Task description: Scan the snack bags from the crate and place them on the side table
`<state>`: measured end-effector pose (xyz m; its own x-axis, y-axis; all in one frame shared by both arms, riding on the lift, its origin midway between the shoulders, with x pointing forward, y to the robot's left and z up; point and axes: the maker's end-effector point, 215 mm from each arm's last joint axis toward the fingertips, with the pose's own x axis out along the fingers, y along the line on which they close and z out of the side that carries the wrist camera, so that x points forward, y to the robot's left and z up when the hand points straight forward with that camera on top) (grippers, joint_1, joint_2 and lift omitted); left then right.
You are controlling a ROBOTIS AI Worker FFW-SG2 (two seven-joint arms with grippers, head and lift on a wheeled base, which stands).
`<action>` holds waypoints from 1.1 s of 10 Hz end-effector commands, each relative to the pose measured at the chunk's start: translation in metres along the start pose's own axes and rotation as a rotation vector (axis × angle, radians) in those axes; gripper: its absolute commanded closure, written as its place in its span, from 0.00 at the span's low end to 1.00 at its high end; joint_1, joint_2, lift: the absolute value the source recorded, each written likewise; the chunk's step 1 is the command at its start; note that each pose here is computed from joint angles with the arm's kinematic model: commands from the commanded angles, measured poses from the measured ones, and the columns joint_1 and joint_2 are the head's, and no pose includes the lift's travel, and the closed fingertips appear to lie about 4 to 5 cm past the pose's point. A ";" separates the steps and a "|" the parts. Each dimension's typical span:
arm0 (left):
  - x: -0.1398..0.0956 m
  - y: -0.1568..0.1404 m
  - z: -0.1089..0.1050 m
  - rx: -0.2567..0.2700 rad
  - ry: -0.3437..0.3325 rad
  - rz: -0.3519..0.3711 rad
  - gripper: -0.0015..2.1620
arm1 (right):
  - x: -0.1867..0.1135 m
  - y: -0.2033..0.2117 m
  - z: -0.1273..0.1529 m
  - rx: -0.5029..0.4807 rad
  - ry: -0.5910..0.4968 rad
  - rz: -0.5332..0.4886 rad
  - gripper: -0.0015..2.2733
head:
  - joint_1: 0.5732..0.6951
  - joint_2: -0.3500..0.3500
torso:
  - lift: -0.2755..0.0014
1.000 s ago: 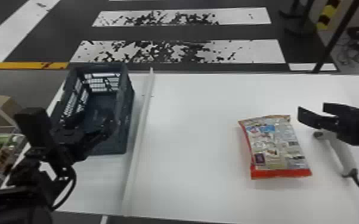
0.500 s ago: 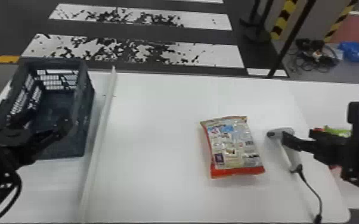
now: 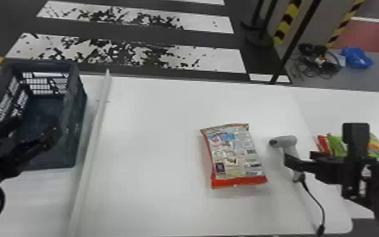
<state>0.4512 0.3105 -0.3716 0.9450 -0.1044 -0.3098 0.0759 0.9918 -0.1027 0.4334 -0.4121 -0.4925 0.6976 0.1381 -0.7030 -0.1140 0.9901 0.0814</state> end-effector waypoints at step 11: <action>-0.002 0.003 -0.008 -0.006 0.012 0.006 0.05 | 0.010 0.010 0.003 -0.070 0.036 -0.005 0.99 | 1.00 0.33 | 0.66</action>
<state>0.4471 0.3135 -0.3793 0.9411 -0.0994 -0.3232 0.0691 0.9922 -0.1038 0.4452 -0.4038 -0.5022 0.6717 0.1307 -0.7292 -0.1590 0.9868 0.0303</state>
